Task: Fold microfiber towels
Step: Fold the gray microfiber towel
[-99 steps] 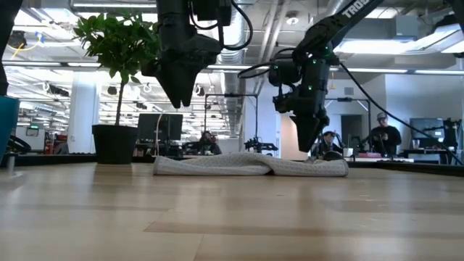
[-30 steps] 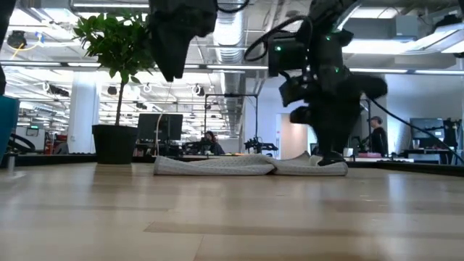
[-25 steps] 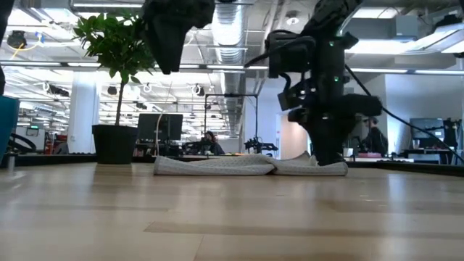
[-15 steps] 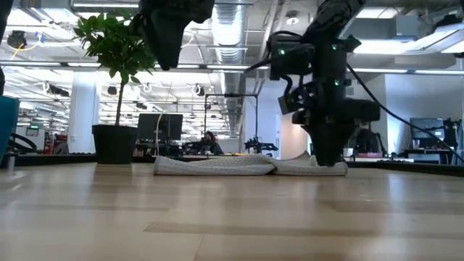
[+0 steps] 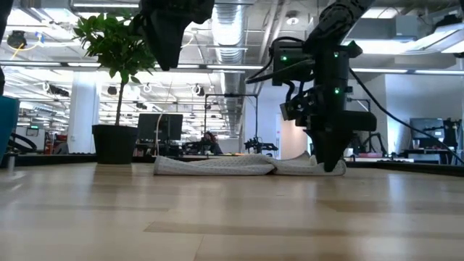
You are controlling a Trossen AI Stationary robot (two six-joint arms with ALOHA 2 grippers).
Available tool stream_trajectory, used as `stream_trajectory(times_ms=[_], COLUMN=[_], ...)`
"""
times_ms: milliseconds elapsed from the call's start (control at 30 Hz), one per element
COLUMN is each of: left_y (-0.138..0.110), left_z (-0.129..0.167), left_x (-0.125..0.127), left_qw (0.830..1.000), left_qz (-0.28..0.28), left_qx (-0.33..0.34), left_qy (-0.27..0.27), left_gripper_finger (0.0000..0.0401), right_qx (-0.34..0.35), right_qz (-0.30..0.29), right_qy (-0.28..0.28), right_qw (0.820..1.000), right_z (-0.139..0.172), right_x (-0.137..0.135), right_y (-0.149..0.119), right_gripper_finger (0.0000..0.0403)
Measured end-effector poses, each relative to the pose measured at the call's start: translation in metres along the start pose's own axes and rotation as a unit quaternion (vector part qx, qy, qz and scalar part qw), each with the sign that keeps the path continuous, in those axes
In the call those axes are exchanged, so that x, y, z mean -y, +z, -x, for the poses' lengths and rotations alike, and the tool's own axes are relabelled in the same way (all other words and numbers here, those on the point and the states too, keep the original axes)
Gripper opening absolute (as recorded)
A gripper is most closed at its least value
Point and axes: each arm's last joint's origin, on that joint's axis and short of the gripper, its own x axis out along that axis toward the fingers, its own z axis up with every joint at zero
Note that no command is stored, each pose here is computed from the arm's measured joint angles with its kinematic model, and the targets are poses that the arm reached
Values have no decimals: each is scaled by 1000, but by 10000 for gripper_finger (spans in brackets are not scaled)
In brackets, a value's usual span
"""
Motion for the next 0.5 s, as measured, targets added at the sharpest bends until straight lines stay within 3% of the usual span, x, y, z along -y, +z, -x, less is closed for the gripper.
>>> stream_trajectory(times_ms=[300,500], left_y=[0,0], left_z=[0,0], left_x=[0,0], left_qw=[1000,1000], left_qz=[0,0], left_qx=[-1,-1], left_qy=[-1,-1], left_gripper_finger=[131,131], right_qx=[7,23], right_qz=[1,-1], right_qy=[5,39], right_qw=[1000,999], right_z=[0,0], right_x=[0,1], right_y=[1,2], right_gripper_finger=[144,128])
